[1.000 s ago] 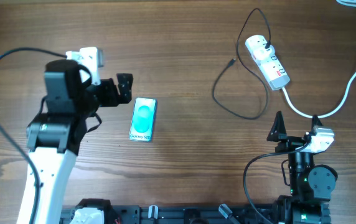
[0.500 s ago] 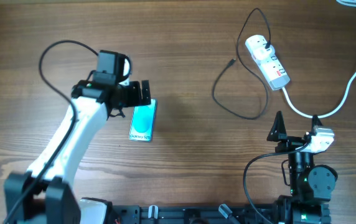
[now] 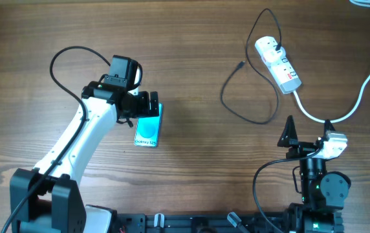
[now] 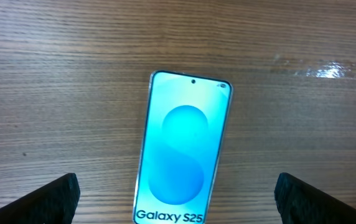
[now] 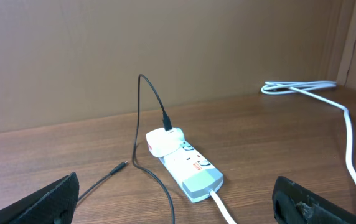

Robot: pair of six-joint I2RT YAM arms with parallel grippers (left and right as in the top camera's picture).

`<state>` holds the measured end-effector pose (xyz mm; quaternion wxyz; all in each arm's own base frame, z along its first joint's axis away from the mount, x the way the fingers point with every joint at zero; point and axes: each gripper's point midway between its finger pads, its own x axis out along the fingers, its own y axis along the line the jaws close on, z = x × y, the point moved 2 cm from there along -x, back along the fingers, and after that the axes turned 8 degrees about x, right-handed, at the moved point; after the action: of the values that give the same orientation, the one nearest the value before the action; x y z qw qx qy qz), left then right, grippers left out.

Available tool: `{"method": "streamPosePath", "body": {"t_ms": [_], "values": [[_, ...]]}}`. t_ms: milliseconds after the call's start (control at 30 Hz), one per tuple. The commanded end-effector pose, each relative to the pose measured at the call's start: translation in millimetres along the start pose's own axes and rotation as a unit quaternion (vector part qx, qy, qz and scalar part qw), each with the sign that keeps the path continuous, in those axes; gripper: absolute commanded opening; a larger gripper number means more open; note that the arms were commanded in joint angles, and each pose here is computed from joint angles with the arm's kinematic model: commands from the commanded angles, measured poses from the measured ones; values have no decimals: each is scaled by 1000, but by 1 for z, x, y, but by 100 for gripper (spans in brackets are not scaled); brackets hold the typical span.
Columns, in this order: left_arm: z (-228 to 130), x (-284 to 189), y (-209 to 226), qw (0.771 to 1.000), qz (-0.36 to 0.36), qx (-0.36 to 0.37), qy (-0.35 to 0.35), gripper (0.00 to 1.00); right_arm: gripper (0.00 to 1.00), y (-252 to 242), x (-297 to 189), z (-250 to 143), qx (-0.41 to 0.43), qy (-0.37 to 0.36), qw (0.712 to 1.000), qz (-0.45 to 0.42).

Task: Plug charger to phone and switch on socket
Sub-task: 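Lower the left gripper and grasp the phone by its long edges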

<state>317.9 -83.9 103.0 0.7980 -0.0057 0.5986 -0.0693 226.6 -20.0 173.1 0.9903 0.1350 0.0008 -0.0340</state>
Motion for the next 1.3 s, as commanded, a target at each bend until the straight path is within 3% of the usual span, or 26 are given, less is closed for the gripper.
{"method": "streamPosePath", "body": {"t_ms": [0,600,1167,1267], "values": [[0,4,-7,1000,-6,13,9,100,100,-2,-1,3,1,-9,1000,-5],[-47,65,-1,992,54,40,111,100,100,-2,-1,3,1,-9,1000,-5],[-61,87,0,989,88,76,91,100,100,-2,-1,3,1,-9,1000,-5],[-64,90,-2,990,79,72,91,90,100,-2,-1,3,1,-9,1000,-5]]}}
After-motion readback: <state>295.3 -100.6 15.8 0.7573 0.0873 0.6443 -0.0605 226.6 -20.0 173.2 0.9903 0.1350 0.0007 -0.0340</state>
